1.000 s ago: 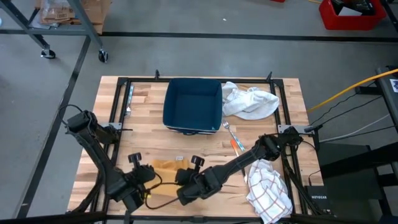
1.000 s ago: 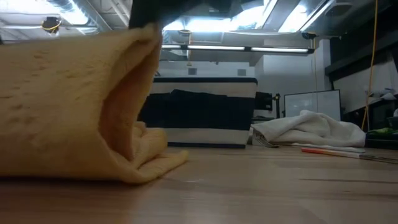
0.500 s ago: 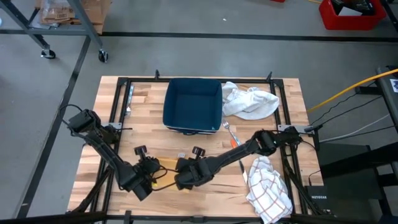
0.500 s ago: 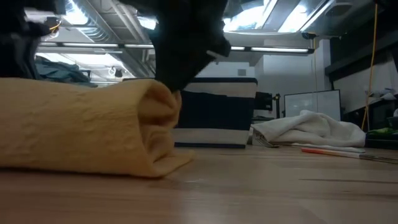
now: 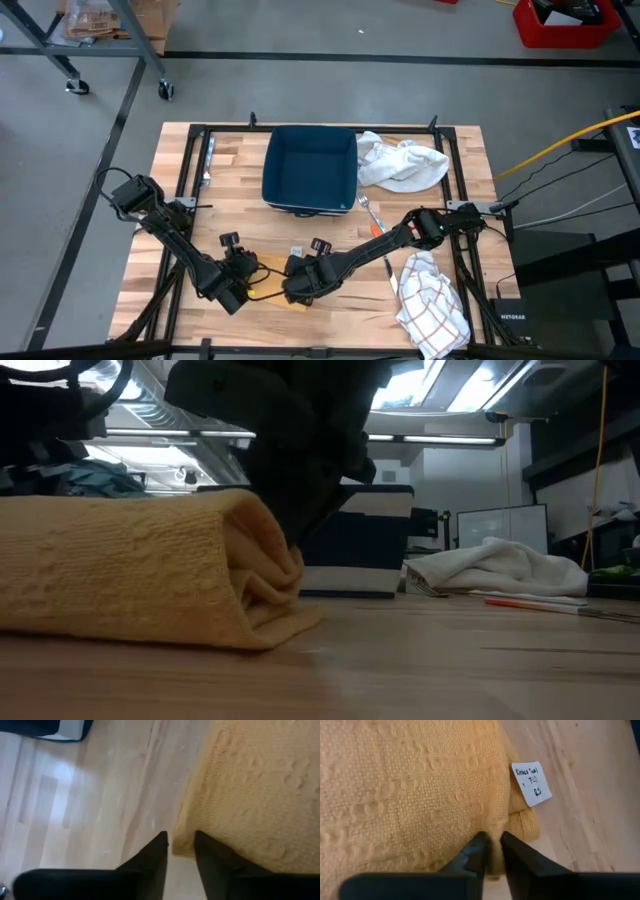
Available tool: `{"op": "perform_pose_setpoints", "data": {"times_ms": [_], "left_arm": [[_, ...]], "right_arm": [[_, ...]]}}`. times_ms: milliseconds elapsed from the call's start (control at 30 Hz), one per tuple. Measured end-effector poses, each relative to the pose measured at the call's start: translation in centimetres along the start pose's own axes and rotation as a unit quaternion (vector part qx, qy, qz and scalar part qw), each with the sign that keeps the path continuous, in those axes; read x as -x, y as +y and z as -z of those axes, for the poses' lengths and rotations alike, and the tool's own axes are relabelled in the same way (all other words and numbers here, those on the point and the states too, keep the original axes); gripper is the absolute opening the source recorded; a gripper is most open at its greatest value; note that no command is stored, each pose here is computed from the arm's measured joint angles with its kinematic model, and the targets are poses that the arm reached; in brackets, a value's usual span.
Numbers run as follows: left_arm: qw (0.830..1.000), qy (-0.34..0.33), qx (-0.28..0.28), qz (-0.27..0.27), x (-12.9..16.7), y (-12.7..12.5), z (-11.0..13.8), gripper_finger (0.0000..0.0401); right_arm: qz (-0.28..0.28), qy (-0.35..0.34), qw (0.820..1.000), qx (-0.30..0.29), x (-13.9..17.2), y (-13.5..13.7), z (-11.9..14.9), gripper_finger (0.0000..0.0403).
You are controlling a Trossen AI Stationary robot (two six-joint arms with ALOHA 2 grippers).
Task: Fold towel
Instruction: Fold the yellow towel
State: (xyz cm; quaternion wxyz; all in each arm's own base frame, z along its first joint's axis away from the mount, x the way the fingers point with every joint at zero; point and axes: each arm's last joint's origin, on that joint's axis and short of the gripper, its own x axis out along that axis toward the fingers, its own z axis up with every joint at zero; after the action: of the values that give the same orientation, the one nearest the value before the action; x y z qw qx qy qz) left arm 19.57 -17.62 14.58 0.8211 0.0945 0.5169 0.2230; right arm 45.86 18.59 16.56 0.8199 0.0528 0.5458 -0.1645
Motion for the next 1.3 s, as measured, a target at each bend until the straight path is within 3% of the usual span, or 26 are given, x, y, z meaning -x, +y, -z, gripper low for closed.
{"op": "perform_pose_setpoints", "data": {"times_ms": [200, 400, 500, 633, 900, 1100, 1300], "left_arm": [[1.000, 0.010, 0.026, -0.013, 0.2, 0.3, 0.0, 0.0132], [0.995, 0.047, -0.005, -0.084, 2.5, 1.8, -1.0, 0.0113], [0.994, 0.052, -0.016, -0.092, 3.8, 2.1, -2.0, 0.0102], [0.998, 0.034, -0.010, -0.055, 5.4, 1.5, -3.7, 0.0089], [0.996, -0.048, -0.015, 0.070, 7.7, -1.1, -6.1, 0.0064], [0.986, -0.096, -0.009, 0.137, 7.4, -3.2, -5.6, 0.0049], [0.986, -0.094, -0.003, 0.140, 6.2, -3.7, -3.9, 0.0039]], "right_arm": [[0.001, 0.002, 1.000, 0.001, 0.1, 0.0, 0.0, 0.0134], [0.009, 0.006, 1.000, 0.001, 2.3, -0.5, -1.1, 0.0142], [0.001, -0.004, 1.000, -0.007, 3.7, -0.8, -2.1, 0.0142], [-0.052, -0.030, 0.998, -0.031, 5.5, -0.7, -3.7, 0.0142], [-0.188, -0.108, 0.974, -0.064, 6.4, 1.1, -5.7, 0.0143], [-0.200, -0.109, 0.972, -0.063, 4.3, 1.9, -5.5, 0.0143], [-0.189, -0.084, 0.977, -0.055, 1.6, 2.8, -4.6, 0.0143]]}}
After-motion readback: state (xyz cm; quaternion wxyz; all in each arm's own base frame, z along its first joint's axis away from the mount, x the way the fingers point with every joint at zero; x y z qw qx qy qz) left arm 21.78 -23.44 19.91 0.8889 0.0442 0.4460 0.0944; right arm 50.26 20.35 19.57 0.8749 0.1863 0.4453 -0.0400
